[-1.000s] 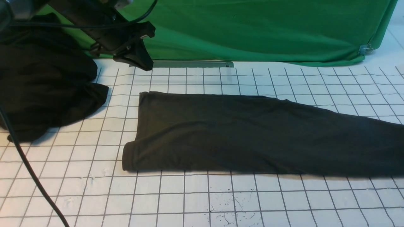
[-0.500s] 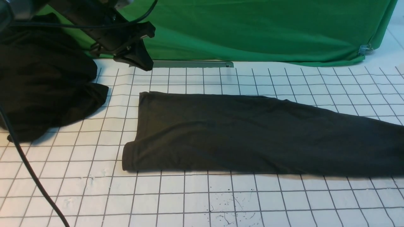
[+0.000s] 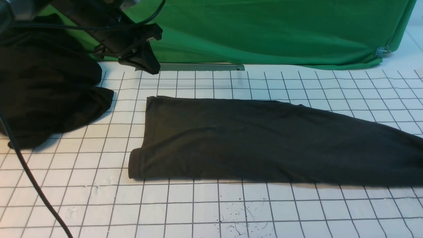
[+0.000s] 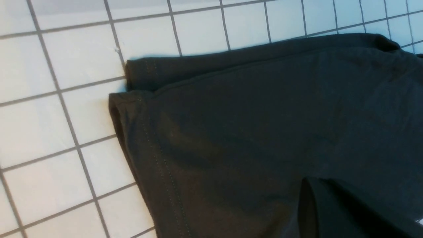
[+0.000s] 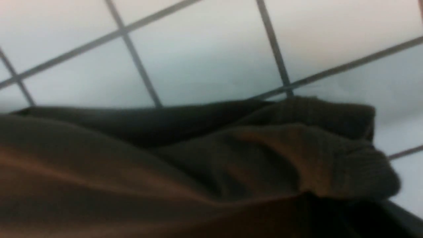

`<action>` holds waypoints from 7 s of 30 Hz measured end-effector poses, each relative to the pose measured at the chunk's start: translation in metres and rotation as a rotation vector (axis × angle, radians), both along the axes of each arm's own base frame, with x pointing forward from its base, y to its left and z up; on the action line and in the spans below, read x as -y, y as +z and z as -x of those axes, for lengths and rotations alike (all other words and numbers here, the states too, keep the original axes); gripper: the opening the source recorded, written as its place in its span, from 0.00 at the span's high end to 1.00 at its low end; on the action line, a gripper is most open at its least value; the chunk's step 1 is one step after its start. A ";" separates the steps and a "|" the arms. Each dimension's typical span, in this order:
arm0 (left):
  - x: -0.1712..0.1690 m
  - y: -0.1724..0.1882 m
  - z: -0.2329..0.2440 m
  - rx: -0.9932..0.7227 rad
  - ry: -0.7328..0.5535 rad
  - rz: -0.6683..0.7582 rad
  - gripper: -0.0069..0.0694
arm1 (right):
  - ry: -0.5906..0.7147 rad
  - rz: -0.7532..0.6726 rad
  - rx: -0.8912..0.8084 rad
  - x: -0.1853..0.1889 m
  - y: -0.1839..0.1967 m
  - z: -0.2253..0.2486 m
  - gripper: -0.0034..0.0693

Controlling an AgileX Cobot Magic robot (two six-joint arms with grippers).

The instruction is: Fold a long-sleeved shirt over a white checkered tablecloth.

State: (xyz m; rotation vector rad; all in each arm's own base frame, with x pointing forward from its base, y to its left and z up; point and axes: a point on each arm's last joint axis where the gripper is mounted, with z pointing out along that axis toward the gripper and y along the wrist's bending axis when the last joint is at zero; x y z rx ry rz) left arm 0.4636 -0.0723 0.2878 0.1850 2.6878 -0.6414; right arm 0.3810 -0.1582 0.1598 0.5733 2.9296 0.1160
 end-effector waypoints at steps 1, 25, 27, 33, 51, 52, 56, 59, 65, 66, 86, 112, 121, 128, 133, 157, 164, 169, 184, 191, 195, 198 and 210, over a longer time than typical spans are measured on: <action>-0.001 0.000 0.000 0.001 0.000 -0.007 0.90 | 0.005 0.005 0.006 0.000 0.004 0.001 0.91; -0.003 -0.003 -0.001 0.015 -0.013 -0.050 0.90 | 0.294 -0.135 0.483 -0.198 0.236 0.017 0.91; -0.003 -0.003 -0.001 0.016 -0.015 -0.050 0.90 | 0.371 -0.176 0.506 -0.241 0.232 0.015 0.91; -0.003 -0.006 -0.002 0.007 -0.016 -0.041 0.90 | 0.549 -0.276 0.535 -0.359 0.192 0.010 0.91; 0.001 -0.023 -0.006 -0.042 -0.021 -0.001 0.90 | 0.534 -0.363 0.532 -0.471 0.075 -0.005 0.29; 0.001 -0.023 -0.006 -0.041 -0.021 -0.001 0.90 | 0.545 -0.357 0.523 -0.464 0.087 -0.004 0.26; 0.000 -0.013 -0.003 -0.029 -0.004 -0.005 0.90 | 0.630 -0.311 0.523 -0.429 0.137 -0.003 0.25; -0.002 0.005 0.004 0.000 0.021 -0.017 0.89 | 0.708 -0.252 0.445 -0.390 0.173 0.006 0.30; -0.007 0.034 0.040 0.006 0.059 -0.080 0.83 | 0.732 -0.037 0.423 -0.312 0.219 0.021 0.43; -0.006 0.028 0.049 -0.028 0.059 -0.095 0.81 | 0.717 0.006 0.426 -0.301 0.223 0.023 0.44; 0.069 -0.072 0.127 -0.299 -0.098 -0.260 0.25 | 0.619 0.068 -0.038 -0.261 0.063 0.067 0.22; 0.088 -0.102 0.111 -0.258 -0.126 -0.115 0.90 | 0.605 0.058 -0.021 -0.268 0.010 0.049 0.90; 0.086 -0.063 0.135 -0.298 -0.233 -0.079 0.90 | 0.604 0.056 -0.073 -0.260 0.046 0.079 0.90; 0.081 -0.069 0.155 -0.403 -0.264 -0.090 0.90 | 0.604 0.044 -0.132 -0.264 0.032 0.107 0.90; 0.079 -0.083 0.162 -0.434 -0.252 -0.101 0.89 | 0.624 0.044 -0.134 -0.271 0.025 0.114 0.88; 0.073 0.032 0.143 -0.059 -0.227 -0.163 0.38 | 0.831 0.050 -0.018 -0.281 0.113 0.112 0.80; 0.068 0.049 0.150 -0.010 -0.221 -0.177 0.50 | 0.828 0.077 0.325 -0.253 0.202 0.171 0.90; 0.068 0.049 0.149 0.002 -0.216 -0.181 0.63 | 0.795 0.101 0.618 -0.228 0.247 0.225 0.89; 0.068 0.050 0.146 0.031 -0.204 -0.177 0.85 | 0.669 0.107 1.262 -0.178 0.209 0.338 0.87; 0.068 0.049 0.147 0.023 -0.210 -0.179 0.85 | 0.629 0.108 1.403 -0.184 0.183 0.323 0.85; 0.068 0.049 0.147 0.023 -0.210 -0.180 0.85 | 0.616 0.108 1.449 -0.184 0.187 0.323 0.84; 0.068 0.049 0.147 0.023 -0.210 -0.180 0.85 | 0.614 0.108 1.456 -0.184 0.187 0.323 0.83; 0.066 0.049 0.146 0.031 -0.211 -0.209 0.84 | 0.612 0.108 1.461 -0.184 0.188 0.323 0.78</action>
